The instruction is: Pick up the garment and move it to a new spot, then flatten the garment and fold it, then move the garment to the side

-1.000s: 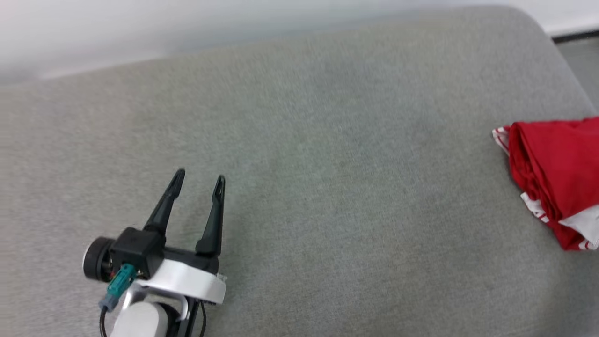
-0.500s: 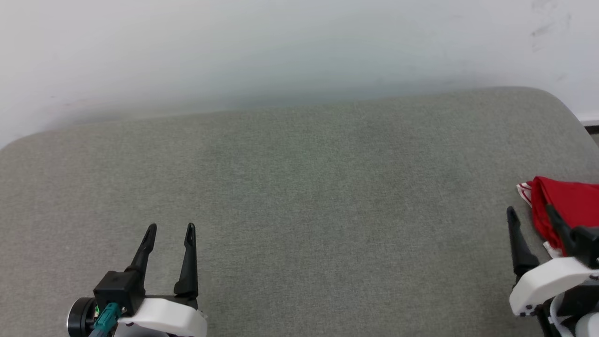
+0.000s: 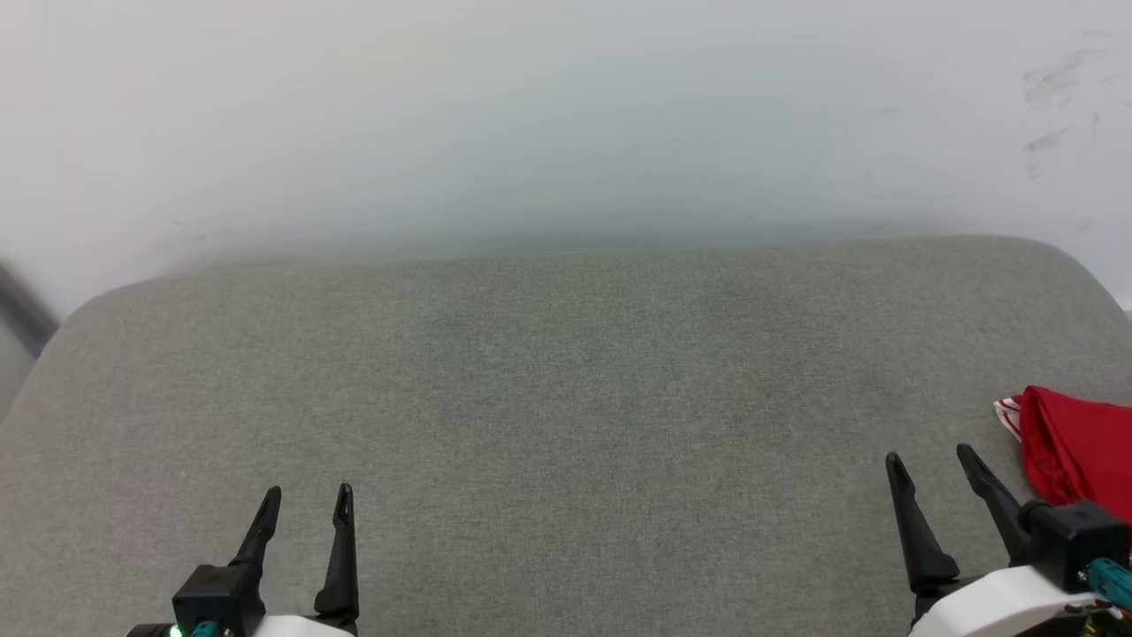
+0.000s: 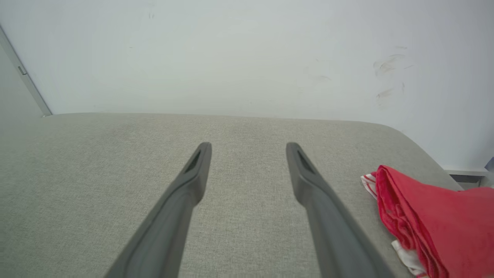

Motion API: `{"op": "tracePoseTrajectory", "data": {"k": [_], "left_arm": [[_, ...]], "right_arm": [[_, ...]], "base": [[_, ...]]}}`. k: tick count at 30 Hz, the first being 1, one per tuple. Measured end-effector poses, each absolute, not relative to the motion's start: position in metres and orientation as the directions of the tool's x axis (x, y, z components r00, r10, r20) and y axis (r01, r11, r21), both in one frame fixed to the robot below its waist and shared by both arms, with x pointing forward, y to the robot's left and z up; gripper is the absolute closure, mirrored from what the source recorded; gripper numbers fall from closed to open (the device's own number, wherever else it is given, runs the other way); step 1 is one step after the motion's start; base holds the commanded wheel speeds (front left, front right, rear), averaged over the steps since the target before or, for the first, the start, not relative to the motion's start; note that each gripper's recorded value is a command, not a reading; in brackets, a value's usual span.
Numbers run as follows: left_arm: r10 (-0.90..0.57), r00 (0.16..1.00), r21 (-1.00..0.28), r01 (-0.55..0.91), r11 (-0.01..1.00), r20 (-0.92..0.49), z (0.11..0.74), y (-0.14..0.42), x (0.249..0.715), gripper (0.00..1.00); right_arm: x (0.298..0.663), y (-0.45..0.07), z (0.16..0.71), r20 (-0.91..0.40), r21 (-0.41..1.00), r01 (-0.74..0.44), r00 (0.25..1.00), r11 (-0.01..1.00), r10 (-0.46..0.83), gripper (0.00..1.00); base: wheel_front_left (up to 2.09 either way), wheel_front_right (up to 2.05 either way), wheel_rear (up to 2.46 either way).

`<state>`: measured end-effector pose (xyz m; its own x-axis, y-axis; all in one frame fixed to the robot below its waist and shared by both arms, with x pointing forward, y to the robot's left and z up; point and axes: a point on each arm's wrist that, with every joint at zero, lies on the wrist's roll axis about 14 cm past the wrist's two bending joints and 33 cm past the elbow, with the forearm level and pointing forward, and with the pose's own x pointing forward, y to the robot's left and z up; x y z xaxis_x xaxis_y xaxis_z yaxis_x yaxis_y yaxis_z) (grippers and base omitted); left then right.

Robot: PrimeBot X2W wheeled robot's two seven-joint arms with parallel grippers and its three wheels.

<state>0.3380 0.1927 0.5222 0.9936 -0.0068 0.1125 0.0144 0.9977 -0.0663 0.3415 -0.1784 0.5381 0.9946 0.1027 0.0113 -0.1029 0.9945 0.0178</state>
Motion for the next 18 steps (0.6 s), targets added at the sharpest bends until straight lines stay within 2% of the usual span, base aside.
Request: {"op": "tracePoseTrajectory", "data": {"k": [18], "left_arm": [[-0.012,0.997,-0.078,0.019,0.997,0.082,0.5116,0.1914,0.3331,0.00]], "right_arm": [[0.3359,-0.1716,0.5448,0.034,0.055,-0.114,0.993,0.992,0.113,0.00]], "base": [[0.00,0.00,0.00]]}}
